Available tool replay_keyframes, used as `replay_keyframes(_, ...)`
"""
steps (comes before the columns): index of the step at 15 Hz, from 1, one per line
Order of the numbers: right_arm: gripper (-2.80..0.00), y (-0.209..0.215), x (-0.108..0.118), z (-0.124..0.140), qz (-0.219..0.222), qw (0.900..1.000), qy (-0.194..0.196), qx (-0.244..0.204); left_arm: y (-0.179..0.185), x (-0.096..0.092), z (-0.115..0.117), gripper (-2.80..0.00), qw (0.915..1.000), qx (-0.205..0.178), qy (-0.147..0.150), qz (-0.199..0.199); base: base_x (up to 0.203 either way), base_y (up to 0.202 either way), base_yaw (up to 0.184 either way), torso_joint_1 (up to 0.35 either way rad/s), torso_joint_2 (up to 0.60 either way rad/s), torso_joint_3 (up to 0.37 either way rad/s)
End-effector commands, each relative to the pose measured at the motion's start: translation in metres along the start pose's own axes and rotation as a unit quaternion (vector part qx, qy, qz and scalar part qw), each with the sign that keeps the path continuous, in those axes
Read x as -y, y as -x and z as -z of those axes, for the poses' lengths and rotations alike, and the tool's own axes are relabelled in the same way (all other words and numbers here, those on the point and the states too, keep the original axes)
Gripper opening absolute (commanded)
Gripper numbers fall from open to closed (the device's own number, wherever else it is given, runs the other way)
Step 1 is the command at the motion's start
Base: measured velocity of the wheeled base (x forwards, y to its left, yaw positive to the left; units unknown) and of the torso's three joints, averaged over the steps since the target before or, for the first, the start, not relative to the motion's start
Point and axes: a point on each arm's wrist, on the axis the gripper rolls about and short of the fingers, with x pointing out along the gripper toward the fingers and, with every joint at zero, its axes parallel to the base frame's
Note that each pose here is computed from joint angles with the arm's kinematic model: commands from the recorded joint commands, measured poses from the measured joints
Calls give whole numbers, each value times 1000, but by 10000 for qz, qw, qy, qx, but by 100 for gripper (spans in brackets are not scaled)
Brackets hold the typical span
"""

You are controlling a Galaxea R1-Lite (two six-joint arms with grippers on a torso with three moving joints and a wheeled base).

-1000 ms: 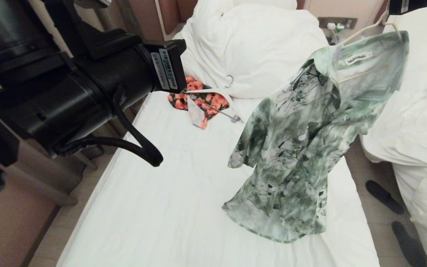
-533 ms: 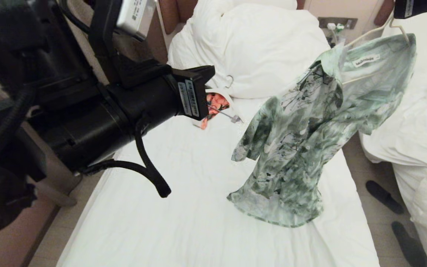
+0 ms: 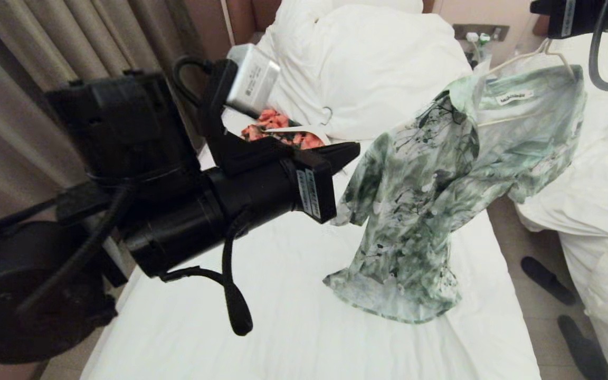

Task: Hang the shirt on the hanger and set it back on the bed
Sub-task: Take the clothes hanger out of the clothes

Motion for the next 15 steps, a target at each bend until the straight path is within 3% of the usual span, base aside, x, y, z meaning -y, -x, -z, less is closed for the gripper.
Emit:
replay_keyframes(1,-280,-5,-2,3,-17,10000,3,-60,-22,1,29,-280,9997,-245,23,35,0,0,0,0,0,0)
replay_keyframes(3,-280,-5,-2,4,-26,10000,11,-65,-34,-2,44,-280,9997,-223,11,-59,0,0,0,0,0,0)
replay_keyframes(4,-280,-4,-2,3,-24,10000,9,-59,-38,-5,49,0,9997,-191,-2,-145,0,0,0,0,0,0)
replay_keyframes(9,-280,-1,-5,2,-95,9999,8,-98,-47,-19,58,0,9993,-110,-53,-363,0,0,0,0,0,0)
replay_keyframes(11,-280,0,-5,1,-115,9999,12,-79,-50,-26,59,0,9986,70,-244,-465,0,0,0,0,0,0)
replay_keyframes(15,-280,0,-6,1,-136,9999,9,-67,-53,-30,63,0,9979,154,-336,-529,0,0,0,0,0,0)
